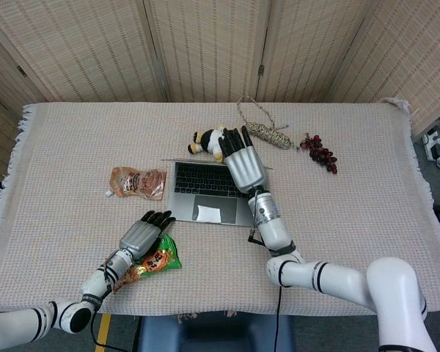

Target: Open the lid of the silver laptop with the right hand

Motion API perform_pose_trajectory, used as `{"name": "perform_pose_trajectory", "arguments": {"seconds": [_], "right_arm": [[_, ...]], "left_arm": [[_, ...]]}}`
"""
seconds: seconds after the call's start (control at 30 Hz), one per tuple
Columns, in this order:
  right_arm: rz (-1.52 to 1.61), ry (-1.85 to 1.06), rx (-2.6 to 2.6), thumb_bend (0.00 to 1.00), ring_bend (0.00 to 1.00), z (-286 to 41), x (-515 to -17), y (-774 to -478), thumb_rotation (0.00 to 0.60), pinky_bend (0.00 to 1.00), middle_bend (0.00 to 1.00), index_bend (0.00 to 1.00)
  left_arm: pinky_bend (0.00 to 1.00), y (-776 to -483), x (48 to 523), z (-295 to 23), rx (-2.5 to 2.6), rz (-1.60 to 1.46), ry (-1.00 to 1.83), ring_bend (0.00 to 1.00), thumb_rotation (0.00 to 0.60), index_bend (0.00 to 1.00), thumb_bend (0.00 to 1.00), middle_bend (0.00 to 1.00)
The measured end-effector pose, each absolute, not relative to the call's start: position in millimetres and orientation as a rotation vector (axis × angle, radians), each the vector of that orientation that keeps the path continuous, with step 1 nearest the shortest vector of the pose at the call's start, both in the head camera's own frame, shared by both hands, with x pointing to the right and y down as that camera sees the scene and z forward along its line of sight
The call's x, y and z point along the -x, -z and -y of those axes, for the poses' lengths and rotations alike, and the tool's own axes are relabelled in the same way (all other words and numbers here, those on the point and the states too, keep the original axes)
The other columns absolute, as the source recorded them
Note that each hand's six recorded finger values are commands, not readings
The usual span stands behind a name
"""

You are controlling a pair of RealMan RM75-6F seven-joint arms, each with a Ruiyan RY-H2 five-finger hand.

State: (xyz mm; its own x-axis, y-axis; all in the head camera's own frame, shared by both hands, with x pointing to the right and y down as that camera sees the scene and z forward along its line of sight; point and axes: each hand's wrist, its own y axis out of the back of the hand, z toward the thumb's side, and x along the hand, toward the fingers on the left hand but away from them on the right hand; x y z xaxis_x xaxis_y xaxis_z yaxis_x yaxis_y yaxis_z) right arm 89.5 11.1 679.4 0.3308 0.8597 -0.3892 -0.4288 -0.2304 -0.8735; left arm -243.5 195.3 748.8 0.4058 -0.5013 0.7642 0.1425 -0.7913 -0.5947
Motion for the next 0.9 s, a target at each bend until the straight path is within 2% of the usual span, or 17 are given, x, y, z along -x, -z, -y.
{"name": "perform_pose_trajectory", "arguments": {"seconds": [0.6, 0.9], "right_arm": [[0.572, -1.425, 1.234, 0.45, 0.00, 63.1, -115.6, -680.2, 0.600, 0.00, 0.00, 0.00], [0.618, -1.524, 1.215, 0.45, 0.00, 79.5, -137.7, -689.1, 0.600, 0.00, 0.00, 0.00]], "left_arm": [[0.00, -746.4, 246.5, -195.4, 2.058, -0.305, 1.422, 0.00, 0.600, 0.02, 0.80, 0.06], [0.00, -745.7, 248.1, -196.0, 2.050, -0.300, 1.426, 0.00, 0.600, 0.03, 0.80, 0.06]]}}
